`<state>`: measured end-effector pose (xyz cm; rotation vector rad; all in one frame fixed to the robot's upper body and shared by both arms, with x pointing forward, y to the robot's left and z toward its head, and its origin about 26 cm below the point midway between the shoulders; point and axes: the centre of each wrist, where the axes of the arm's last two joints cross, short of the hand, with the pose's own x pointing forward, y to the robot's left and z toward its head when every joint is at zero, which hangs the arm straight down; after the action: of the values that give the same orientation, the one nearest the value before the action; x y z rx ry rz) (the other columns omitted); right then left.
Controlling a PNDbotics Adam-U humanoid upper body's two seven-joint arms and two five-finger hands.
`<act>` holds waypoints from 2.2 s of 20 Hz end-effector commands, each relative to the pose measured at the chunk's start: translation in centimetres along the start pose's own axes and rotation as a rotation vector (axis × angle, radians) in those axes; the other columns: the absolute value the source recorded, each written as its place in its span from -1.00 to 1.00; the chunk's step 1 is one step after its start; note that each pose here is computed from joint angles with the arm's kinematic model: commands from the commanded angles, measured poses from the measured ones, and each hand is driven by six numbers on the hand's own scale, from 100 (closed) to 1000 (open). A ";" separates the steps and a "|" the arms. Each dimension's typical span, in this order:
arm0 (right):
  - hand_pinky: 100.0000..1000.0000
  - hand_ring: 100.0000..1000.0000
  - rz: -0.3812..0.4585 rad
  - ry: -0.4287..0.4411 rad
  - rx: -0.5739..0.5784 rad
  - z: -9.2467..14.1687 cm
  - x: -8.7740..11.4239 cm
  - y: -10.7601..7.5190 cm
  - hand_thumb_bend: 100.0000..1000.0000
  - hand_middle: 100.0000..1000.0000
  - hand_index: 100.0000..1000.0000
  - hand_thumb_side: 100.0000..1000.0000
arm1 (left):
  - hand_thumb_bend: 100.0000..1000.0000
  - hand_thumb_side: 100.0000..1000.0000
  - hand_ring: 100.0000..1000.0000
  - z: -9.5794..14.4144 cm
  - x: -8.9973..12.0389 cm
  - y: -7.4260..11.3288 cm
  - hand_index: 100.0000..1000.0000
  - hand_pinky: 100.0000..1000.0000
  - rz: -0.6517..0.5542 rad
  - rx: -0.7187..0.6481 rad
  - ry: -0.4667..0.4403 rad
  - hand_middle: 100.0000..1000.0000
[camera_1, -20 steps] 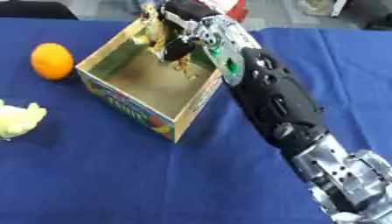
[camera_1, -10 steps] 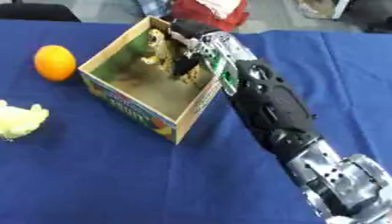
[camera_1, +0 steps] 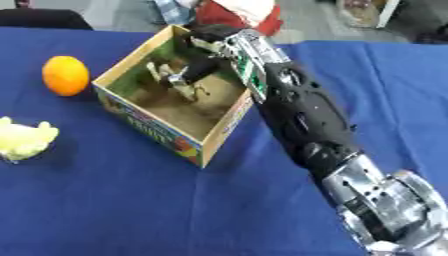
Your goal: Pick up objects on the table and place them in the box.
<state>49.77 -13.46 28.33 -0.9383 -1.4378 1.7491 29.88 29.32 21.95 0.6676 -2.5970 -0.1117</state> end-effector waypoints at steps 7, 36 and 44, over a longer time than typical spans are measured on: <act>0.46 0.82 0.044 -0.007 -0.026 0.6 -0.5 -2.2 -0.18 0.68 0.96 0.67 | -0.72 0.93 0.38 -0.8 0.5 0.2 0.88 -0.10 0.004 -0.006 -0.032 0.35; 0.30 0.49 -0.522 -0.241 -0.845 23.2 0.5 -4.6 -1.00 0.17 0.69 0.75 | -0.06 0.71 0.74 -9.1 4.4 3.1 0.86 0.18 -0.928 -0.771 -0.246 0.59; 0.31 0.47 -0.590 -0.204 -0.898 23.8 -0.8 -2.9 -1.00 0.15 0.68 0.75 | 0.49 0.88 0.81 -10.5 4.5 2.9 0.89 0.24 -1.066 -0.975 -0.201 0.64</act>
<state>30.66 -25.01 33.27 -0.5921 -2.3653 0.7551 29.99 29.76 32.82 1.4756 -1.7218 -1.6242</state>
